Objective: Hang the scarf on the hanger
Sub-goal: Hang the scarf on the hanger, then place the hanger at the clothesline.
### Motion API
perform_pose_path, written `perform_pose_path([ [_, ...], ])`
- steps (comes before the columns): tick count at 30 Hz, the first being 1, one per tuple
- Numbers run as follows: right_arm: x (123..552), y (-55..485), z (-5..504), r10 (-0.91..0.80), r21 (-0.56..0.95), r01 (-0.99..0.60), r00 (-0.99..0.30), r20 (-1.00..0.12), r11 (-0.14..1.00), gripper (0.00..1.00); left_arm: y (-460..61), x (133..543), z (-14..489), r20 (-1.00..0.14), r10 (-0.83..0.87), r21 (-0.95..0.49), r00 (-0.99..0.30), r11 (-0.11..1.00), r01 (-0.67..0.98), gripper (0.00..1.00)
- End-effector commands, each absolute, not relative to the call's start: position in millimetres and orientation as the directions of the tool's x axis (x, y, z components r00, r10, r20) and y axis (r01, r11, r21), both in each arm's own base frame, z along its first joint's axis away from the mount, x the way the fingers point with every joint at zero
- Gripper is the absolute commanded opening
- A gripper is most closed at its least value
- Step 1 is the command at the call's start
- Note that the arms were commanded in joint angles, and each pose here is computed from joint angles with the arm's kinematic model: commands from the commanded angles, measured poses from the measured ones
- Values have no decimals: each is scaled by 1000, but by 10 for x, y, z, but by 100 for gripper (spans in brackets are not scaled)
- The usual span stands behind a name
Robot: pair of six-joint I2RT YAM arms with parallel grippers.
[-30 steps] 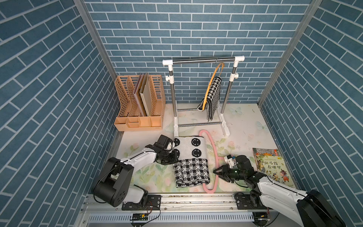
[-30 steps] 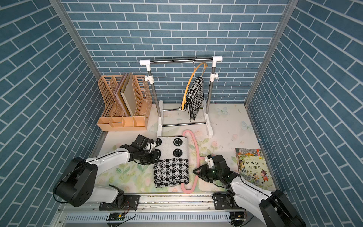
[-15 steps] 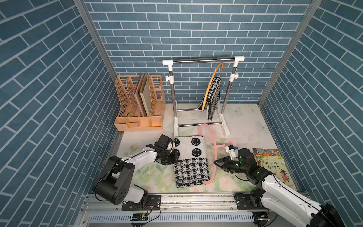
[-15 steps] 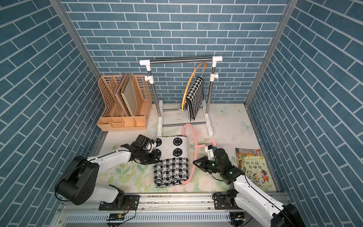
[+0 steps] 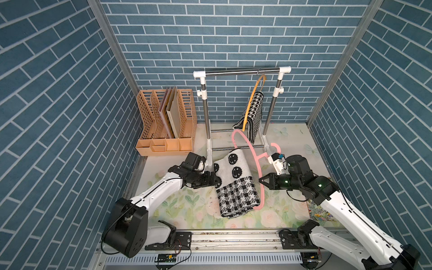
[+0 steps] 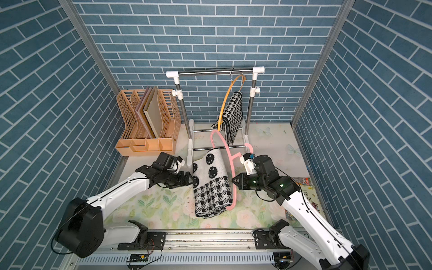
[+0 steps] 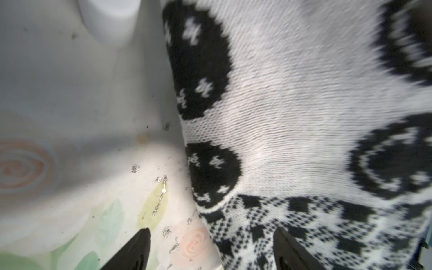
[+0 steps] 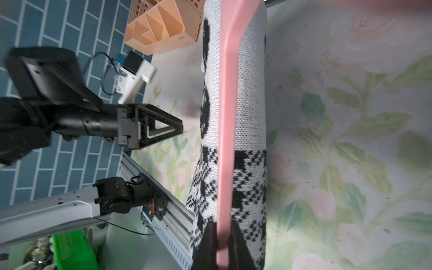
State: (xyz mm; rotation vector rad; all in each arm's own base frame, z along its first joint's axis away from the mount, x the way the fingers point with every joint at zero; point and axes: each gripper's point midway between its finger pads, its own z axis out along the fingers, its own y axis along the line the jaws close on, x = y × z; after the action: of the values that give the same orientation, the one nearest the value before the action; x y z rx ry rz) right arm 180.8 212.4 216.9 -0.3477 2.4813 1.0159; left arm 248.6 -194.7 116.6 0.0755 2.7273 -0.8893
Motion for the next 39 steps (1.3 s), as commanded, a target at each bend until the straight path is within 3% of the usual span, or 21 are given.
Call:
perform_pose_path([
  [1, 1754, 2073, 2375, -213, 482, -520, -803, -556, 705, 0, -1915, 2499, 1656, -329, -69, -586, -942, 797, 146, 88],
  [10, 1727, 2294, 2937, -357, 415, -636, -738, -572, 651, 0, -2050, 2517, 2648, -408, -154, -700, -900, 686, 200, 90],
  [21, 2099, 2604, 3581, -318, 334, -590, -735, -600, 735, 0, -2366, 2715, 3821, -361, -358, -909, -861, 343, 238, 86],
  [26, 2267, 2792, 3889, -289, 334, -577, -730, -619, 745, 0, -2477, 2834, 4419, -366, -429, -930, -826, 205, 306, 87],
  [33, 2527, 3091, 4178, -161, 428, -509, -763, -627, 746, 0, -2714, 3000, 4738, -406, -407, -914, -818, 192, 358, 86],
  [39, 2743, 3279, 4339, -75, 466, -502, -735, -674, 729, 0, -2812, 3150, 4688, -427, -378, -903, -821, 227, 365, 85],
])
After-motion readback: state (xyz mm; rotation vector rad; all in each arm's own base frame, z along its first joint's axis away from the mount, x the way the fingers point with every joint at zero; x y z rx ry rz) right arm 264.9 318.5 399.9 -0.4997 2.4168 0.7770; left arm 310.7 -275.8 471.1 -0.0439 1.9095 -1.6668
